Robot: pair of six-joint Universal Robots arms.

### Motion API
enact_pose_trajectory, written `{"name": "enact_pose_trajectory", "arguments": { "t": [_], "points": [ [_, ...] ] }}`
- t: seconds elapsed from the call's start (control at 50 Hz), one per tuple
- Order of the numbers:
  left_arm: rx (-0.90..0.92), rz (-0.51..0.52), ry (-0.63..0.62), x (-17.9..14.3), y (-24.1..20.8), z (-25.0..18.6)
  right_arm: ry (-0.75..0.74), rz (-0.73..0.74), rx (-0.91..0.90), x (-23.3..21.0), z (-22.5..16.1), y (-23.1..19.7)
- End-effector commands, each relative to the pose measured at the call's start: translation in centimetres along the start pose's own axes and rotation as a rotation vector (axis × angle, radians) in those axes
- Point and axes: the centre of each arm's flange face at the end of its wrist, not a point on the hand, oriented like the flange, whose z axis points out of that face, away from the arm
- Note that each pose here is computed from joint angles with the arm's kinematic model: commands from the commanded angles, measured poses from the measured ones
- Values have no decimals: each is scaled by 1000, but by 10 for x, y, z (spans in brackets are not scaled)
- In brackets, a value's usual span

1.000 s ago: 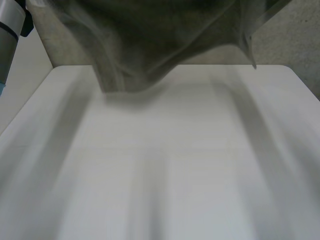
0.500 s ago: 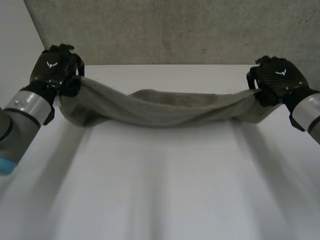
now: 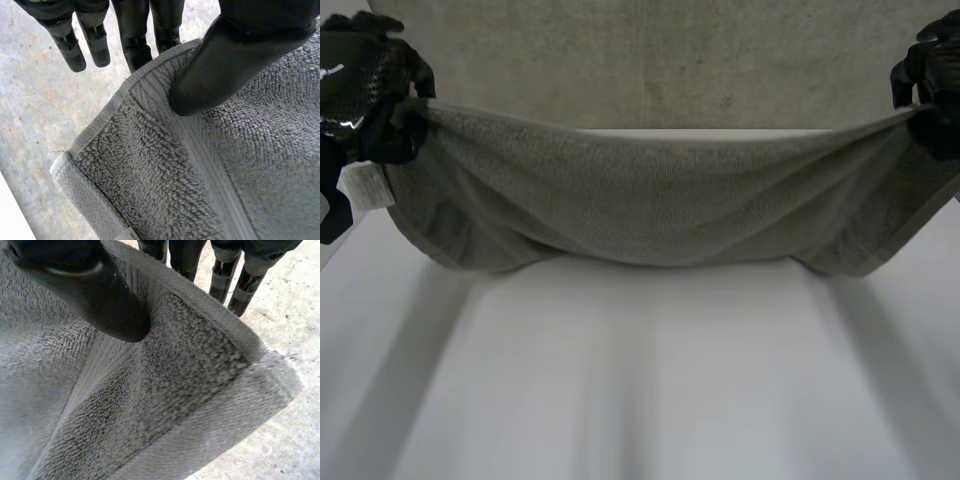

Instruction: Fold the towel.

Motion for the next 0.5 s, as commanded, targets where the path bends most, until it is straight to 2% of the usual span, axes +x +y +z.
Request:
{"name": "enact_pose_trajectory", "arguments": {
  "t": [0.02, 0.12, 0.32, 0.38, 0.42, 0.5],
  "points": [
    [27, 9, -5, -3, -7, 5, -28, 24, -25, 0, 4, 10],
    [-9, -2, 0, -3, 6, 11, -61, 53, -62, -3, 12, 26],
    [-187, -60, 16, -8, 80, 55, -125, 99, -148, -12, 56, 72],
    [-194, -63, 19, -10, 91, 70, -117, 80, -119, -12, 80, 76],
    [-176, -56, 21, -15, 101, 95, -100, 59, -89, -9, 96, 75],
    [-101, -37, 29, -18, 93, 122, -39, 18, -3, 6, 120, 61]
  ]
}}
